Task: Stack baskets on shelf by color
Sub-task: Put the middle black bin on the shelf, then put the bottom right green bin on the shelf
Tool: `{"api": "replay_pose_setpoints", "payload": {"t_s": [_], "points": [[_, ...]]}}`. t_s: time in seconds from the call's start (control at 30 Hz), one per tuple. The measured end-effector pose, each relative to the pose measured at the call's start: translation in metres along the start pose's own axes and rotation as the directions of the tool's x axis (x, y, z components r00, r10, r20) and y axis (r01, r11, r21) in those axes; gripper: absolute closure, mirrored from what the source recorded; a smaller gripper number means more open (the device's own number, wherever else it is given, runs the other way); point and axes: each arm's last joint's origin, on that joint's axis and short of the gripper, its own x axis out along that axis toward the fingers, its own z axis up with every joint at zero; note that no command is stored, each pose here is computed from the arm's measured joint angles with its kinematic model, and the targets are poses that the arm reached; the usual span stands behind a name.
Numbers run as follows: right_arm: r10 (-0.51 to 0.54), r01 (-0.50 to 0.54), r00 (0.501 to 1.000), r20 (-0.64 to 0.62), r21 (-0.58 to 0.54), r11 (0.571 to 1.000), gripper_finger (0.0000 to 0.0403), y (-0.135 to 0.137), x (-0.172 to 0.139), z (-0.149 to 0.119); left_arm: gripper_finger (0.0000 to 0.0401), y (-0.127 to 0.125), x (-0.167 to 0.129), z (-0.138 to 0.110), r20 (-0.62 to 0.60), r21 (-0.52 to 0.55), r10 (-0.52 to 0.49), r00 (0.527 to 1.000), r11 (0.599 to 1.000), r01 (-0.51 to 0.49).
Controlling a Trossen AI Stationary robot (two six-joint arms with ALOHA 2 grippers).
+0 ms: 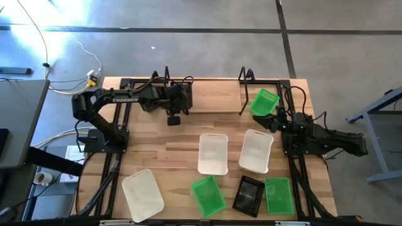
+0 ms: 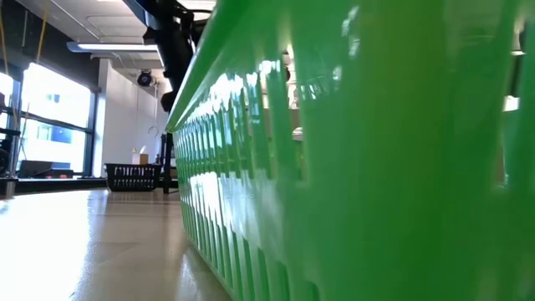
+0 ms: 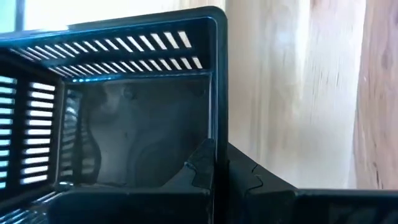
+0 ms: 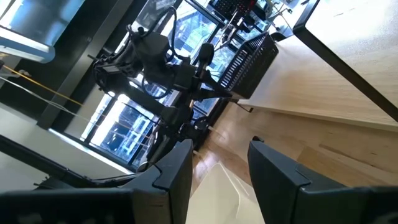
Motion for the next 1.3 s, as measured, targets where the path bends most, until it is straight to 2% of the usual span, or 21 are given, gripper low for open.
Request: {"api": "replay_pose_setpoints", "payload": {"t_s": [0.27, 0.73, 1.3], "points": [[-0.002, 0.002, 1.000, 0.005, 0.000, 1.000, 0.0263, 0.000, 0.000, 0.000, 0.0401, 0.012, 0.002, -0.005, 0.001, -0.016, -0.017, 1.000, 1.000, 0.017], [-0.003, 0.003, 1.000, 0.005, 0.001, 1.000, 0.0263, 0.000, 0.000, 0.000, 0.0400, 0.013, 0.002, -0.006, 0.001, -0.020, -0.017, 1.000, 1.000, 0.017], [-0.003, 0.003, 1.000, 0.005, 0.003, 1.000, 0.0263, 0.000, 0.000, 0.000, 0.0354, 0.013, 0.002, -0.006, -0.008, -0.019, 0.002, 1.000, 1.000, -0.002]]}}
